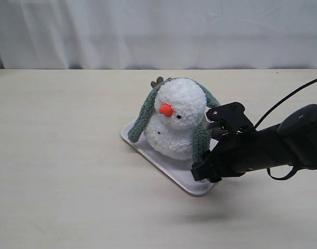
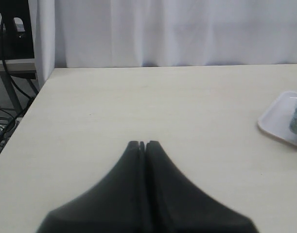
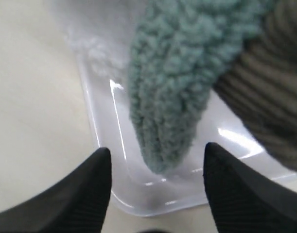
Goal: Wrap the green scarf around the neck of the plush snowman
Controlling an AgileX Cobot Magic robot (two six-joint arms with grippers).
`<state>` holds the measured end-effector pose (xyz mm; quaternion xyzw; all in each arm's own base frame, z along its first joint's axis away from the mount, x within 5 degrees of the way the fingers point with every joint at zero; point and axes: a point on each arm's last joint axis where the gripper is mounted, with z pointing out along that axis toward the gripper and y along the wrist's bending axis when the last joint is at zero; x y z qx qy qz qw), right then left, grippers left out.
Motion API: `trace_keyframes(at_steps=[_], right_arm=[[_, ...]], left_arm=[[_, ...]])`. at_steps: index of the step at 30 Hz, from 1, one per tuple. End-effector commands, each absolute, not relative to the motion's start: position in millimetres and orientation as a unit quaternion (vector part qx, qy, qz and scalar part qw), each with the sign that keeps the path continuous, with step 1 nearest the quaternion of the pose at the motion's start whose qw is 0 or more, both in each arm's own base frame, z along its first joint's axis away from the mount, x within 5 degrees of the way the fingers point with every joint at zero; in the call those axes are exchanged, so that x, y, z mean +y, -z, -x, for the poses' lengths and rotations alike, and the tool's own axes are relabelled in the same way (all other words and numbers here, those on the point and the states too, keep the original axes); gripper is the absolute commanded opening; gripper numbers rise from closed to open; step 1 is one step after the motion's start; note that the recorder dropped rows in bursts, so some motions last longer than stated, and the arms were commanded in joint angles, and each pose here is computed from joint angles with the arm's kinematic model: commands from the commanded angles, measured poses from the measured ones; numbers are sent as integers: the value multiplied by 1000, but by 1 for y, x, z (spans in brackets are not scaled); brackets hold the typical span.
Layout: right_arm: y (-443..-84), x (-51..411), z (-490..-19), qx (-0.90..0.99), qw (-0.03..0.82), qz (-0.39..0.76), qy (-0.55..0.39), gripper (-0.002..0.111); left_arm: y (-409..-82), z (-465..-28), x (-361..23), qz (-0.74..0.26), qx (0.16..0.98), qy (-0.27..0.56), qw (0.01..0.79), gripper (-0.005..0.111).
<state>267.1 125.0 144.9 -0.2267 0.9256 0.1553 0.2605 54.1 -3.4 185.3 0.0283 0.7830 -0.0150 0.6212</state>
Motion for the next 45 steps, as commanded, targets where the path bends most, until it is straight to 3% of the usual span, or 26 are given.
trace_keyframes(at_steps=[1,5,11,20,26,45], right_arm=[[-151,128,-273,920,280,216,-172,54],[-150,128,-274,920,286,205,-174,51],[-142,131,-273,921,264,214,-188,29],[-132,133,-275,925,256,201,-195,27],[-137,139,-272,910,257,233,-228,4],[-199,145,-267,856,351,261,-274,4]], left_arm=[[-185,-54,-3,-26,780,14,625,0],[-185,-54,-3,-26,780,14,625,0],[-185,-54,-3,-26,780,14,625,0],[-185,-54,-3,-26,780,14,625,0],[-185,-54,-3,-26,780,14,625,0],[-185,-54,-3,-26,780,14,625,0]])
